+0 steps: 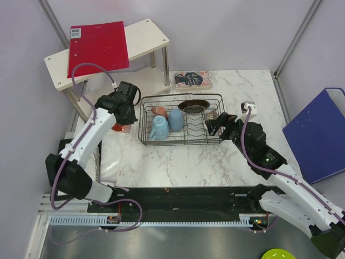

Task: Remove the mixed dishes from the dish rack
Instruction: Place the cup at the center of the board.

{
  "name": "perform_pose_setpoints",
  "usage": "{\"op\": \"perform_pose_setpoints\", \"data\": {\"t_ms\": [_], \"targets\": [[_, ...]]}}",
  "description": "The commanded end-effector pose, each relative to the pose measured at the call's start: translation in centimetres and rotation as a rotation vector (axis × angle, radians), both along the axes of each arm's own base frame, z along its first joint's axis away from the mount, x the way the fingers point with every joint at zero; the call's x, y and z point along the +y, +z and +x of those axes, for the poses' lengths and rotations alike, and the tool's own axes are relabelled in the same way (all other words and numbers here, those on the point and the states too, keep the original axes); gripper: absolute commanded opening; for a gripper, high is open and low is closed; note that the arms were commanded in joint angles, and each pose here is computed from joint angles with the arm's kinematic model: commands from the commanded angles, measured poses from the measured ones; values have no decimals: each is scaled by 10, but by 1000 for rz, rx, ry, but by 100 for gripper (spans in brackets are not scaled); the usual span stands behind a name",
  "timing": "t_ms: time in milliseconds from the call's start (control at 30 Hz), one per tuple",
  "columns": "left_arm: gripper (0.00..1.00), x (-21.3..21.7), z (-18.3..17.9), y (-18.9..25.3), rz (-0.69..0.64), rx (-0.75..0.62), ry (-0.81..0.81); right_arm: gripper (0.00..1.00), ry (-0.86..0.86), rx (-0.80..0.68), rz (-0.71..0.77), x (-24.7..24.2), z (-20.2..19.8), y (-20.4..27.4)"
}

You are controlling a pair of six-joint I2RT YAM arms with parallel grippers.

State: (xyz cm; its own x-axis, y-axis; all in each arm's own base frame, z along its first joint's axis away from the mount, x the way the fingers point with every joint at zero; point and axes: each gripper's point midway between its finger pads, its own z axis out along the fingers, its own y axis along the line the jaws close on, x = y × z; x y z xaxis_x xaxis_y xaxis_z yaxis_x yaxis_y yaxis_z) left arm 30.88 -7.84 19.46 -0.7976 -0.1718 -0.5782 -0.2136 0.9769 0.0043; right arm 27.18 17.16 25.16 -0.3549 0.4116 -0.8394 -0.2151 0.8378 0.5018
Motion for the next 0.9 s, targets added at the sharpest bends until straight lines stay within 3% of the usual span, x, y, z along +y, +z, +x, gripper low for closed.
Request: {"op": "perform_pose_setpoints", "data": {"t_ms": [0, 367, 700, 867], "targets": [[2, -9, 17, 1, -7, 13, -72, 98, -8, -49, -16, -6, -2, 15], [2, 0, 53, -47, -21, 167, -77, 98, 13, -30, -30, -4, -5, 5], [2, 14, 51, -85, -51, 309, -85, 98, 18, -16, -63, -1, 0, 0], [11, 11, 46, -94, -64, 338, -92, 98, 18, -4, -66, 0, 2, -4]]}}
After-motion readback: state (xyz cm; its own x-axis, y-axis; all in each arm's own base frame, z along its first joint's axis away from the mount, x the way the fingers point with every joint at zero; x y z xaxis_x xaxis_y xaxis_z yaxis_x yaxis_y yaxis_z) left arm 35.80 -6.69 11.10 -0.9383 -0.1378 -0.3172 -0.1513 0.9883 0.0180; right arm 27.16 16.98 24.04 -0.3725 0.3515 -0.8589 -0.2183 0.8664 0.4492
